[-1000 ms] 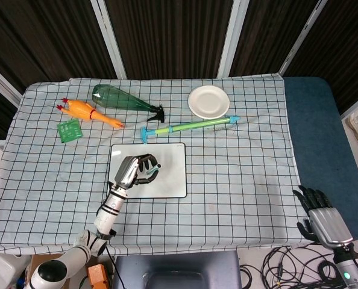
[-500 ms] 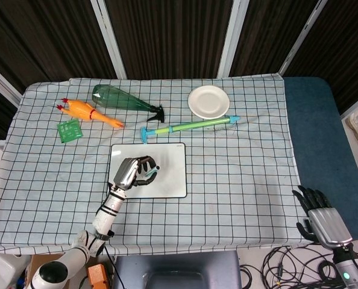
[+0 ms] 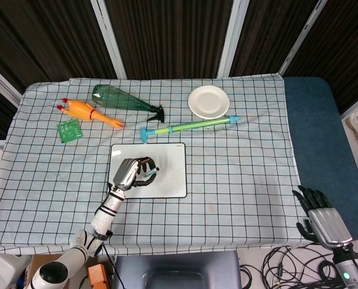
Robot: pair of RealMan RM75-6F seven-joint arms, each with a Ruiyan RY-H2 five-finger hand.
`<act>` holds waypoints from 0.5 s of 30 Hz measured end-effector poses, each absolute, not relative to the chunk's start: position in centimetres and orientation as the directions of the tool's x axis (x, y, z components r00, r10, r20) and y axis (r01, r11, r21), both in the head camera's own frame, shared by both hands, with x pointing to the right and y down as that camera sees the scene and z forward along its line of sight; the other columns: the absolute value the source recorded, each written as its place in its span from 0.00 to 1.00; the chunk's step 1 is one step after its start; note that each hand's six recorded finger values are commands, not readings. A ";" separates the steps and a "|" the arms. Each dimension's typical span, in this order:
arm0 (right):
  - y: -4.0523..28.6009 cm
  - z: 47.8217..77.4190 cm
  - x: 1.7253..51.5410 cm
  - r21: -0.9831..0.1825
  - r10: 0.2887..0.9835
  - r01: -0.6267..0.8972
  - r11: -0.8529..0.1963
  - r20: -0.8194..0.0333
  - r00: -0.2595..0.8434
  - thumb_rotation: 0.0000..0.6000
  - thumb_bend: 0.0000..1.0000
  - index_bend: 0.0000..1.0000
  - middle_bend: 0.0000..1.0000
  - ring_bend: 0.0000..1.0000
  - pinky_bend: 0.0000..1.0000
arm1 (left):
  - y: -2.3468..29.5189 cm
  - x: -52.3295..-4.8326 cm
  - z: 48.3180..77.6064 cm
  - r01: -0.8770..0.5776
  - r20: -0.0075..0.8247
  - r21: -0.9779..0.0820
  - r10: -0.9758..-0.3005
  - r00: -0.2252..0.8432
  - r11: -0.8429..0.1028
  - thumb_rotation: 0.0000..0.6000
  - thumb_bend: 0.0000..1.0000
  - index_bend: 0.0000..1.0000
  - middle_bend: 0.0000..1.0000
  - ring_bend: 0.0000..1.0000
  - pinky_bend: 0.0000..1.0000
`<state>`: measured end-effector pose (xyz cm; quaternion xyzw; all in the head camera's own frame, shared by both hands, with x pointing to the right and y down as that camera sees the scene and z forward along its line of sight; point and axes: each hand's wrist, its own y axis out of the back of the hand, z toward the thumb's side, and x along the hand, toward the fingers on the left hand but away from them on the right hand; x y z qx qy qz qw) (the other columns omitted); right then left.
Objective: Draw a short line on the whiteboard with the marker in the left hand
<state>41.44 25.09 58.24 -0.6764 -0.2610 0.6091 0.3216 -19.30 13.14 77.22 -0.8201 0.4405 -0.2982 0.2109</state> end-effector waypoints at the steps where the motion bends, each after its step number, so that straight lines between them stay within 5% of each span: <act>1: 25.1 58.2 41.4 -0.753 0.745 -0.039 -0.657 -0.656 0.122 1.00 0.33 0.00 0.00 0.00 0.08 | 13.1 -19.4 77.3 -0.595 0.306 -0.610 -0.848 0.432 -0.523 1.00 0.58 0.76 0.73 0.60 0.70; 15: 25.1 58.2 41.5 -0.754 0.747 -0.038 -0.655 -0.654 0.120 1.00 0.33 0.00 0.00 0.00 0.08 | 12.9 -21.1 77.6 -0.580 0.327 -0.628 -0.852 0.408 -0.519 1.00 0.58 0.76 0.73 0.60 0.70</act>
